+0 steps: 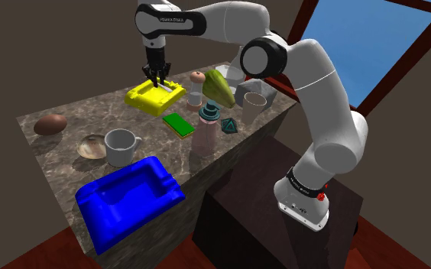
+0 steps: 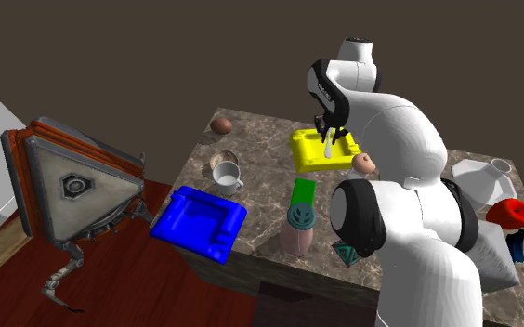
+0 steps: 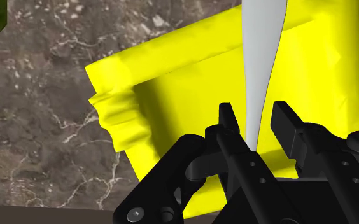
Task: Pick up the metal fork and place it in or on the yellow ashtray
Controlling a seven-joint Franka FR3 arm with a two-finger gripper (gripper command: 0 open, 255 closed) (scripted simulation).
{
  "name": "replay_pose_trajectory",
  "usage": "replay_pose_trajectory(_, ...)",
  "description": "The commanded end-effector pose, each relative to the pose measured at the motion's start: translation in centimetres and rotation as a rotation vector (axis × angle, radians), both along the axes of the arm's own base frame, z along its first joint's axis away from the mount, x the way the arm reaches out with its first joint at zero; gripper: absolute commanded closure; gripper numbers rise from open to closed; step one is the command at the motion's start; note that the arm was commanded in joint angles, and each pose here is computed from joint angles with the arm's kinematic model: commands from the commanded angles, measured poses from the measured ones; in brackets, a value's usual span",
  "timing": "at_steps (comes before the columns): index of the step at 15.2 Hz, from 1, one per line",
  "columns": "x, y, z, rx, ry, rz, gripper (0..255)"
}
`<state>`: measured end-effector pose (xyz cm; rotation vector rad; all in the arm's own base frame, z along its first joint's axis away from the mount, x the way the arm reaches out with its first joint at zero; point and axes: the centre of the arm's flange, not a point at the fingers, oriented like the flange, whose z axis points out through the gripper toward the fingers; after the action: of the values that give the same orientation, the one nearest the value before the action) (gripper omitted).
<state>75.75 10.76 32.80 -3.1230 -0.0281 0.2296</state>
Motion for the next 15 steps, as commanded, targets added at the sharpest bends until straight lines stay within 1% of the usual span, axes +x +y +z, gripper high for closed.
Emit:
replay_pose_trajectory(1,-0.01,0.03,-0.94,0.0,-0.001,0.0,255)
replay_pose_trajectory(9,-0.01,0.03,-1.28,0.0,-0.001,0.0,255)
replay_pose_trajectory(10,0.0,0.03,-1.28,0.0,-0.001,0.0,0)
replay_pose_trajectory(15,0.0,0.03,-1.28,0.0,-0.001,0.0,0)
